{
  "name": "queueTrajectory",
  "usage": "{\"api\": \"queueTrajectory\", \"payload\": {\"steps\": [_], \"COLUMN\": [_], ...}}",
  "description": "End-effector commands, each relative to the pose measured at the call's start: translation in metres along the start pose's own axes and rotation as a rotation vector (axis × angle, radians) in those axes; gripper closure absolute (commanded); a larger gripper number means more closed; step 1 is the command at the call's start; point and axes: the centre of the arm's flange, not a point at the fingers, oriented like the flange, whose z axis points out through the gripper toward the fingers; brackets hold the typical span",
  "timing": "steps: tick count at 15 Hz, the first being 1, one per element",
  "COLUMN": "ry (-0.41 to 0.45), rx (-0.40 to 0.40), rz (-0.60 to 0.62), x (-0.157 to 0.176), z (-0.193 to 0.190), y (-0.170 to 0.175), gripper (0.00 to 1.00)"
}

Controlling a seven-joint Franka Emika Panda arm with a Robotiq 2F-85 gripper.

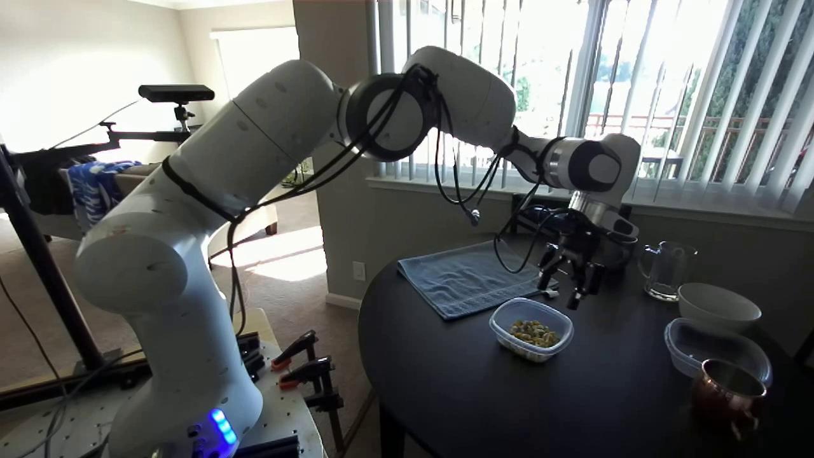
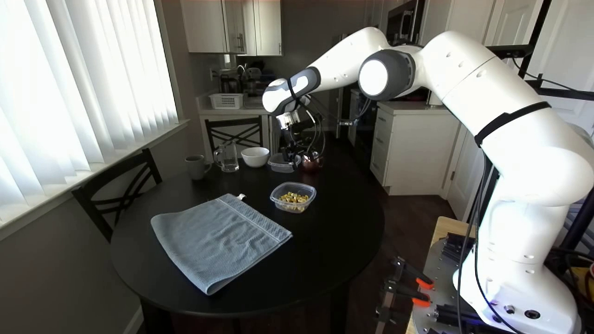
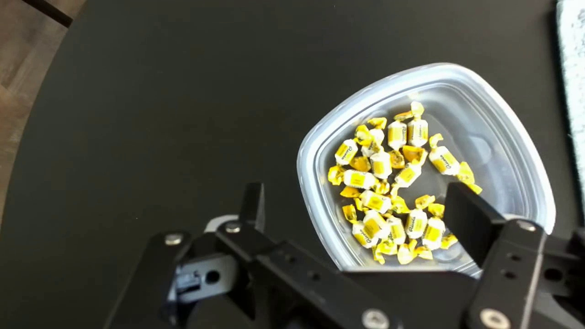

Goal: Pour the contents in the container on the towel

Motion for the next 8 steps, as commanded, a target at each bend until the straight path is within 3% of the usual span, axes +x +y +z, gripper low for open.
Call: {"api": "queueTrajectory", "payload": {"steps": [1,8], "ry": [-0.001,0.0], "rx": [0.0,-0.002], "rz": [0.0,-0.005], "x": [0.0002,-0.0002], "z": [0.0007,0.0001], "y": [0.0002,-0.0042], "gripper": [0.0,0.0]}}
